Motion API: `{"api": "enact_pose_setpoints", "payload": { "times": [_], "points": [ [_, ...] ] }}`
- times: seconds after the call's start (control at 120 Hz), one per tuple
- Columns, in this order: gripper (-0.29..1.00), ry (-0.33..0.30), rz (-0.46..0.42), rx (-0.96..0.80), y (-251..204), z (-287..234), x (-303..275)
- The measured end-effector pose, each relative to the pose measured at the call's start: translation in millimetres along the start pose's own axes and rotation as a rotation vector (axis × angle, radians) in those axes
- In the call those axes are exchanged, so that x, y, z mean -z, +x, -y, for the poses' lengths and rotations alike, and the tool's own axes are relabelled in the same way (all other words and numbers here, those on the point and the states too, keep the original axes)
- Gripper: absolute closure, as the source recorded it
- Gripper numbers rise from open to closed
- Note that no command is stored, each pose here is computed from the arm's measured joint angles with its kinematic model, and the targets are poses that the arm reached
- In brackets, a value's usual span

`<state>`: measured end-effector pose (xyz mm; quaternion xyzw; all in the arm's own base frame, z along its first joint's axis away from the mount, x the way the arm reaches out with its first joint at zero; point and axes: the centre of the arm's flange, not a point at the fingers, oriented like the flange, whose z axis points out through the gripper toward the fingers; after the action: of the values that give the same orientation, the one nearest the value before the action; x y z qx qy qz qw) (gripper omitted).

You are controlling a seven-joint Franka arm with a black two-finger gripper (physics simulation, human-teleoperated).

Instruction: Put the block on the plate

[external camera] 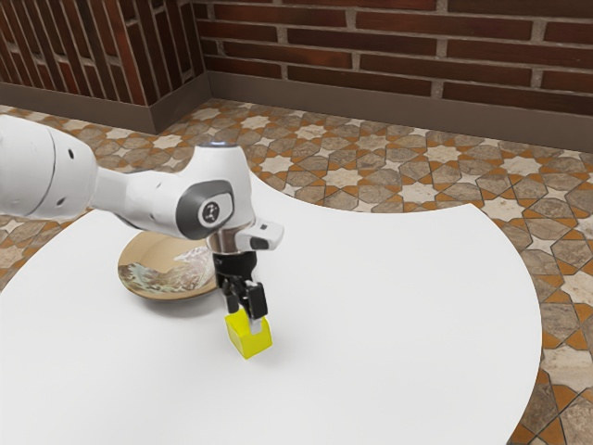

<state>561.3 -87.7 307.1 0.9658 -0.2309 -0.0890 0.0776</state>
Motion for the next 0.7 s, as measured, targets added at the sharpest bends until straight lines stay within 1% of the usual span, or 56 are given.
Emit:
{"api": "enact_pose_setpoints", "payload": {
  "times": [0.158, 0.517, 0.567, 0.7],
  "points": [
    [0.0, 0.005, -0.021, 0.016, 2, 12, -6],
    [0.0, -0.01, -0.009, 0.033, 9, 26, -35],
    [0.04, -0.01, -0.01, 0.032, 10, 25, -35],
    [0.23, -0.008, -0.012, 0.031, 10, 25, -36]
  ]
}}
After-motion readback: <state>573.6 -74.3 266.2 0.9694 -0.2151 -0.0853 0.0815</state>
